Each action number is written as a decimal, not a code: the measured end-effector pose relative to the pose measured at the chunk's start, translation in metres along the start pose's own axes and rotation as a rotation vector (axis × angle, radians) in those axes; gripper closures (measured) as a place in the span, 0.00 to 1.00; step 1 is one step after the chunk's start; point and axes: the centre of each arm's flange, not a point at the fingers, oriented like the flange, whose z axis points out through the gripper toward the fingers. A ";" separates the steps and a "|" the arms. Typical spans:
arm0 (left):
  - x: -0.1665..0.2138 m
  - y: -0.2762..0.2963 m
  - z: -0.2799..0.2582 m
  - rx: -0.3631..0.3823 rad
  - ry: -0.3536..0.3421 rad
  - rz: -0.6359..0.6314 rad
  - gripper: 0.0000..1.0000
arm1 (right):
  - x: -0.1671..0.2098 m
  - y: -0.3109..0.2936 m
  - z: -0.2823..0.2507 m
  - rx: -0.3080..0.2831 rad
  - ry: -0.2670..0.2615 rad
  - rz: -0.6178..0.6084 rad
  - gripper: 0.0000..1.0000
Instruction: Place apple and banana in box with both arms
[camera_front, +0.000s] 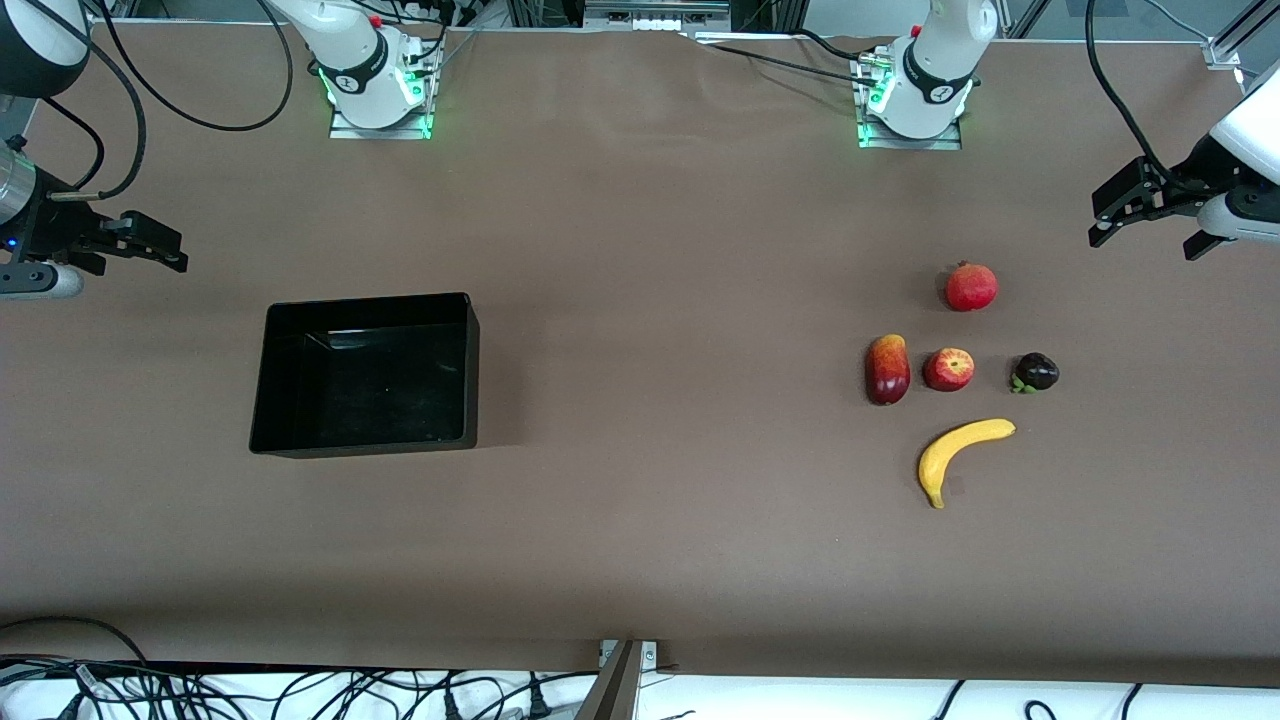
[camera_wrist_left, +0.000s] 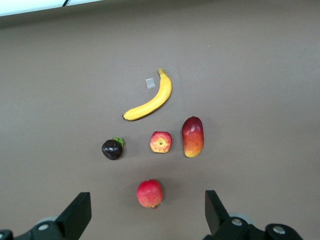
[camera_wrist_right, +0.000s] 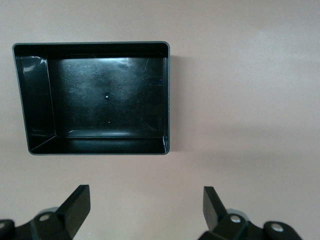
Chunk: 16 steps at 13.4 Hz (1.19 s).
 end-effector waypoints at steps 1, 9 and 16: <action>0.000 0.000 0.000 0.000 0.000 0.000 0.00 | 0.000 0.000 0.004 0.001 -0.013 0.000 0.00; 0.000 -0.001 0.000 0.000 0.001 -0.001 0.00 | 0.023 0.017 0.082 0.011 -0.166 0.026 0.00; 0.000 -0.002 -0.001 0.000 0.001 -0.003 0.00 | 0.049 0.031 0.235 -0.005 -0.102 0.041 0.00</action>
